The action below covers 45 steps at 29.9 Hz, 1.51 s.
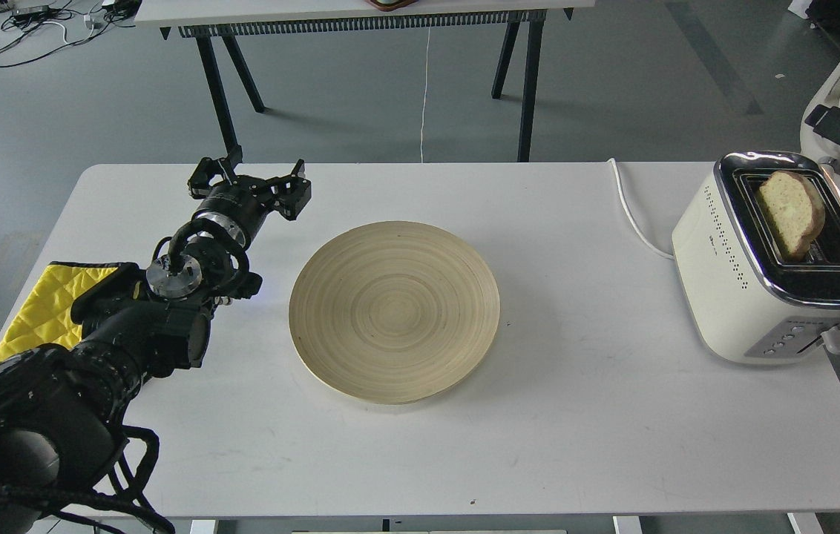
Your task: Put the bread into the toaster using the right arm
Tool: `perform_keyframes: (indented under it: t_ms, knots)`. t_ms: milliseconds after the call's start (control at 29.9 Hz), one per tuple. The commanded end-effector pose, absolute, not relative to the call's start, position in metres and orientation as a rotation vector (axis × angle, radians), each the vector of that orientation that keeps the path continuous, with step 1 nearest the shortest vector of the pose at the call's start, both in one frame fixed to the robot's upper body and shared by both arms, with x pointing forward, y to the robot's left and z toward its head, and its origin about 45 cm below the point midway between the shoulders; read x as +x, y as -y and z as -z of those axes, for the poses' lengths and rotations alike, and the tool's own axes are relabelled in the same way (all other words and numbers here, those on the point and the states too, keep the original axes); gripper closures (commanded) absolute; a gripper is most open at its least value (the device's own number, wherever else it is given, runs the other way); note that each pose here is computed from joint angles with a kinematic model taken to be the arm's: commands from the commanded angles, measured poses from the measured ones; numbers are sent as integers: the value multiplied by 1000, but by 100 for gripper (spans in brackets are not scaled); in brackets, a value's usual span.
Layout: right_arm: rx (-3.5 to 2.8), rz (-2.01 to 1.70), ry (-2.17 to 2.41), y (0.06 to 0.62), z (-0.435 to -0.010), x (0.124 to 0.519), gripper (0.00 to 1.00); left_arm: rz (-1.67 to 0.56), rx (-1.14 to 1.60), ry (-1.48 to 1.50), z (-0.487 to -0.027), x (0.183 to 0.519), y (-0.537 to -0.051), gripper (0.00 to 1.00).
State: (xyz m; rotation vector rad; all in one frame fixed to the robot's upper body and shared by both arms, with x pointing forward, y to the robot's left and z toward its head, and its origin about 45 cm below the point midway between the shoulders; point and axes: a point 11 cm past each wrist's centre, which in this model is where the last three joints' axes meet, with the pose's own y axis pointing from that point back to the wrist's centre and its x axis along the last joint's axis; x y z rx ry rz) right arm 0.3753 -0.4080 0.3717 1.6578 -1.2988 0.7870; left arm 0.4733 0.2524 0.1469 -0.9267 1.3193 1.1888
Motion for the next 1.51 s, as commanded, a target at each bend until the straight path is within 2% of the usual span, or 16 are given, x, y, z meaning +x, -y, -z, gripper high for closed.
perform_keyframes:
  t_ms: [0,167,335,569,836,1071,1472]
  knots:
    - [1812,-804,1423,371,-390,389,0,-1188,-926,-1320,-147,473,-252,0]
    - [2090,-641,1577,314,-389,408,0,-1188,-925,-1319,-147,473,-252,0]
    - [2409,-312,1671,251,-360,420,0,-1188,-926,-1320,-147,473,-252,0]
    - [2828,286,1621,196,-302,424,0,-1188,-926,-1320,-147,473,-252,0]
    - [3150,662,1614,224,-257,439,0,-1188,-926,-1320,-147,473,-252,0]
    - [2983,735,1772,247,-202,443,0,-1188,-926,-1320,-147,473,-252,0]
    - [2962,773,1751,241,-189,436,0,-1188,-926,-1320,-147,473,-252,0]
